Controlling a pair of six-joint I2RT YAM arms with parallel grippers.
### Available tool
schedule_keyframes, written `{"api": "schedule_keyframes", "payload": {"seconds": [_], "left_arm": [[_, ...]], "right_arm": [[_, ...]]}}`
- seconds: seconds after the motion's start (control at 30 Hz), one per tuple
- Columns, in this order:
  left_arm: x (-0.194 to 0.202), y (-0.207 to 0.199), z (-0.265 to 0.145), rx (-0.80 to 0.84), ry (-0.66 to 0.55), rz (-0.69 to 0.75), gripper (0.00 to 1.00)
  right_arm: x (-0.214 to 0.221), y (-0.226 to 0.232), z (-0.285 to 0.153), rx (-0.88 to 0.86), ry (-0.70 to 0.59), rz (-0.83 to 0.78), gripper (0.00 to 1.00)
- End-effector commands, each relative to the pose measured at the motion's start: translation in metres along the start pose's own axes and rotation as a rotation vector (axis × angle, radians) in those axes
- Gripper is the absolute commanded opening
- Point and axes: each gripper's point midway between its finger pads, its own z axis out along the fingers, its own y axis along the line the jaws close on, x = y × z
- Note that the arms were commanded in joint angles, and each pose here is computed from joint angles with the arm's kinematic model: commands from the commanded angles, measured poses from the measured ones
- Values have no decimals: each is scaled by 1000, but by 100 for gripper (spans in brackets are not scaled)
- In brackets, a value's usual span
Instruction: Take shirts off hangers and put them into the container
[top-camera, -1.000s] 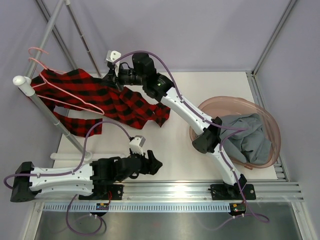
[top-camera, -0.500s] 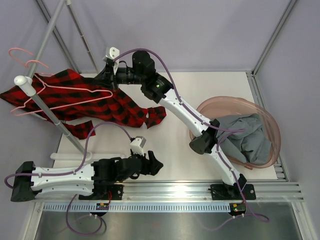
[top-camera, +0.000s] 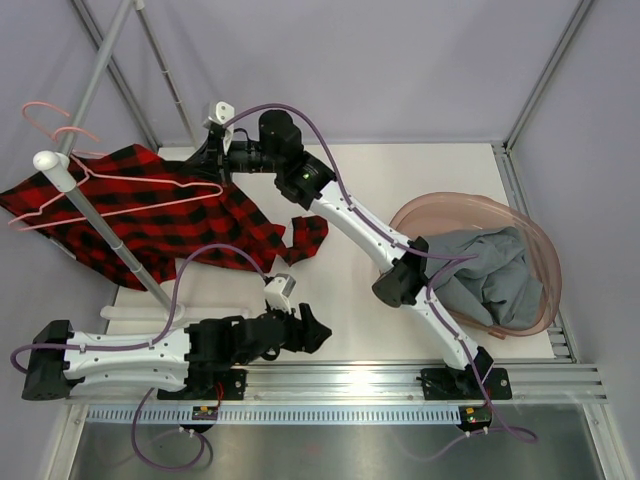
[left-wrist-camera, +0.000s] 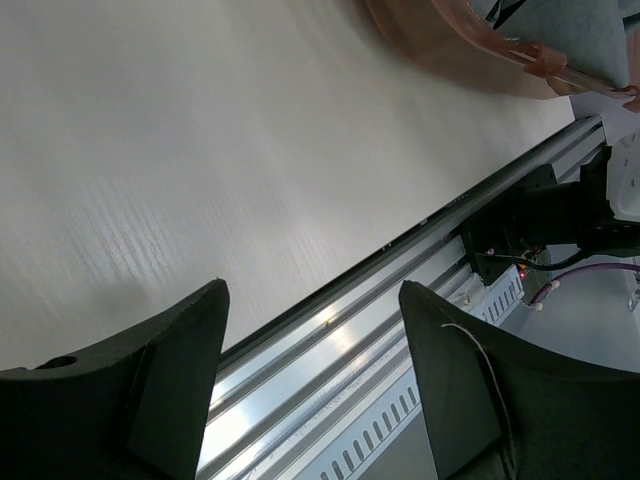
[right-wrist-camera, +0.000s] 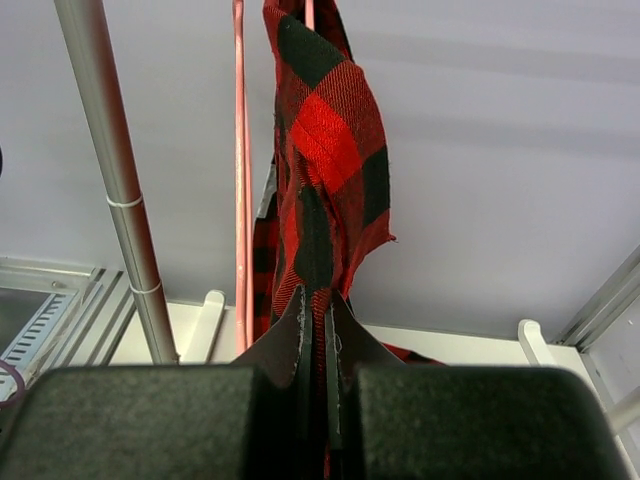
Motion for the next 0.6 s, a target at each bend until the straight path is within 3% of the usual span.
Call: {"api": "schedule_keyframes", "payload": {"seconds": [0.0, 0.3, 0.53, 0.57], "left_arm": [[-10, -16, -1, 47, -37, -17, 73], [-10, -15, -1, 41, -40, -16, 73], [-11, -5, -4, 9, -43, -11, 73], [-12, -5, -5, 7, -47, -8, 73]], "right_arm": [[-23, -1, 3, -18, -91, -48, 0], [21, -20, -6, 12, -14, 50, 0], [35, -39, -22, 70, 3, 127, 0], [19, -38, -26, 87, -10, 114, 0]]}}
